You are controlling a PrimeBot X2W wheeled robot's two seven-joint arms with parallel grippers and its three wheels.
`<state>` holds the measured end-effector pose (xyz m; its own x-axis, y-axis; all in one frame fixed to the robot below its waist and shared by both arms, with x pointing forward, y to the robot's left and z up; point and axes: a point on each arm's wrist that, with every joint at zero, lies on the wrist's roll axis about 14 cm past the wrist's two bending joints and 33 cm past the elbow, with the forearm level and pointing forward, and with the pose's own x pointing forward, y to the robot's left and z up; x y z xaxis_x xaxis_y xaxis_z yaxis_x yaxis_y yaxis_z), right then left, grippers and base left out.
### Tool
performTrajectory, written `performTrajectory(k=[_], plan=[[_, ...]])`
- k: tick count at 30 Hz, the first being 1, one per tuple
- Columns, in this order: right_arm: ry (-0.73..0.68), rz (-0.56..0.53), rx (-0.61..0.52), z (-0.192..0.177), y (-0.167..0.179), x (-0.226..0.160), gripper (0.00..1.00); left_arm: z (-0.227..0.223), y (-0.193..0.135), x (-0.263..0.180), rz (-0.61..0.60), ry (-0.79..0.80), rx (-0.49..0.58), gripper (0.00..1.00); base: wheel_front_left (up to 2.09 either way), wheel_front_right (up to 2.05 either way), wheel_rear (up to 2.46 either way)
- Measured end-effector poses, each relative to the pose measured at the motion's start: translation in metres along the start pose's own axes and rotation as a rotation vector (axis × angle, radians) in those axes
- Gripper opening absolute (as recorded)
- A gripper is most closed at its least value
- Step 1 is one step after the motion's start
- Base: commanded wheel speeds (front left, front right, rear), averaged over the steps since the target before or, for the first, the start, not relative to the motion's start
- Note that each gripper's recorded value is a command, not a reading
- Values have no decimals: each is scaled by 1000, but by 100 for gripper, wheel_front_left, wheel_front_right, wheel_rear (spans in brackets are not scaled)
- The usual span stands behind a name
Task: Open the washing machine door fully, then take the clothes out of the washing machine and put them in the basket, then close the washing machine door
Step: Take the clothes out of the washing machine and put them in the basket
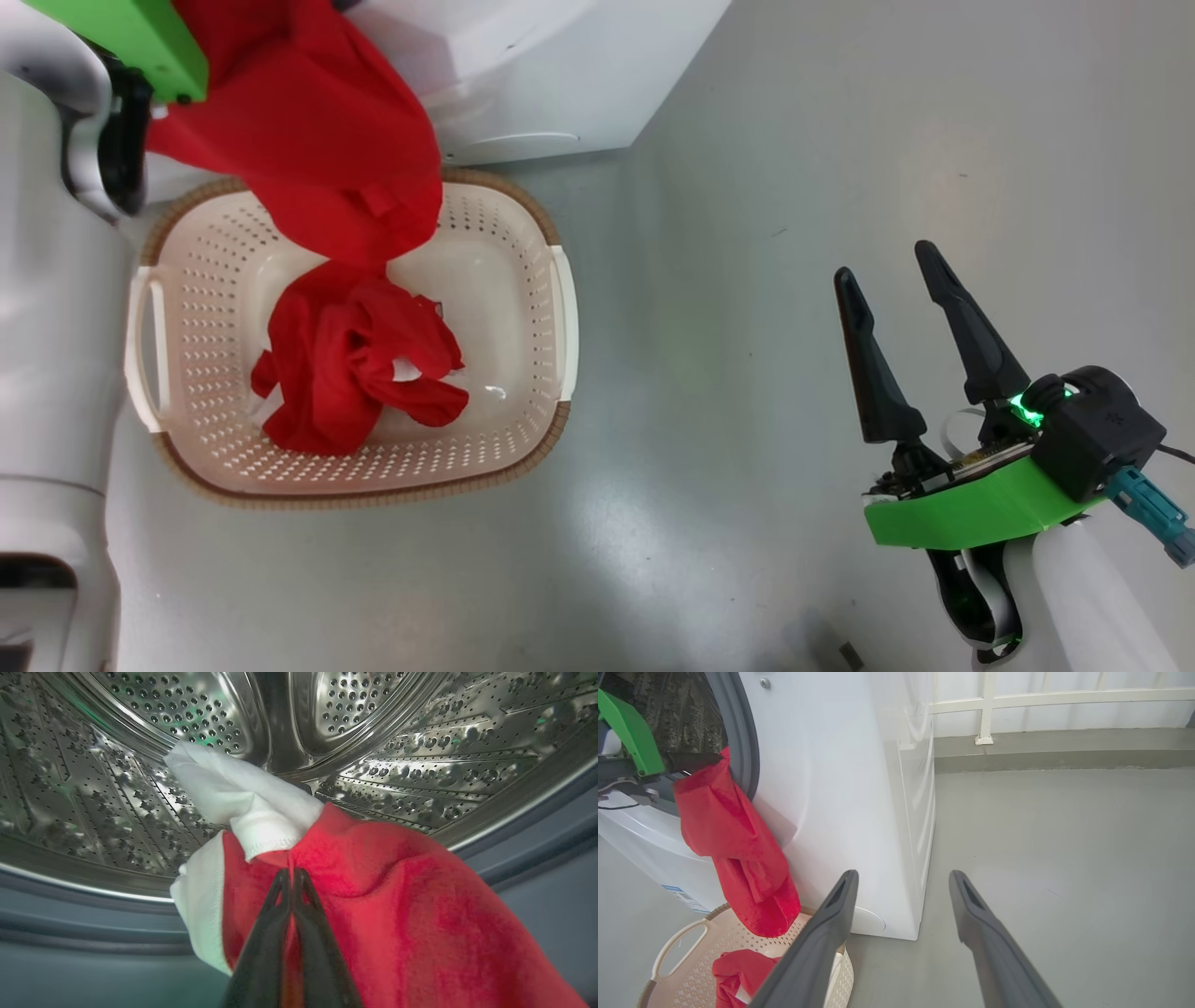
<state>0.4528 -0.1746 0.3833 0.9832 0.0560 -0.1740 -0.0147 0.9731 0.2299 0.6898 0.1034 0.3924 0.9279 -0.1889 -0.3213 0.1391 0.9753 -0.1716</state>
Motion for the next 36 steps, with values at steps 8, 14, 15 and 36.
performTrajectory(k=[8,14,15,36], plan=[[-11,18,0,4,6,2,100,24,-4,-12,-27,-123,22,0,0,0,0],[-20,21,-13,7,7,2,100,36,-11,-25,-51,-201,30,0,0,0,0],[-21,20,-14,7,7,2,100,37,-11,-27,-52,-211,32,0,0,0,0],[-32,41,-7,9,14,6,100,38,-13,-121,-37,-390,74,0,0,0,0]])
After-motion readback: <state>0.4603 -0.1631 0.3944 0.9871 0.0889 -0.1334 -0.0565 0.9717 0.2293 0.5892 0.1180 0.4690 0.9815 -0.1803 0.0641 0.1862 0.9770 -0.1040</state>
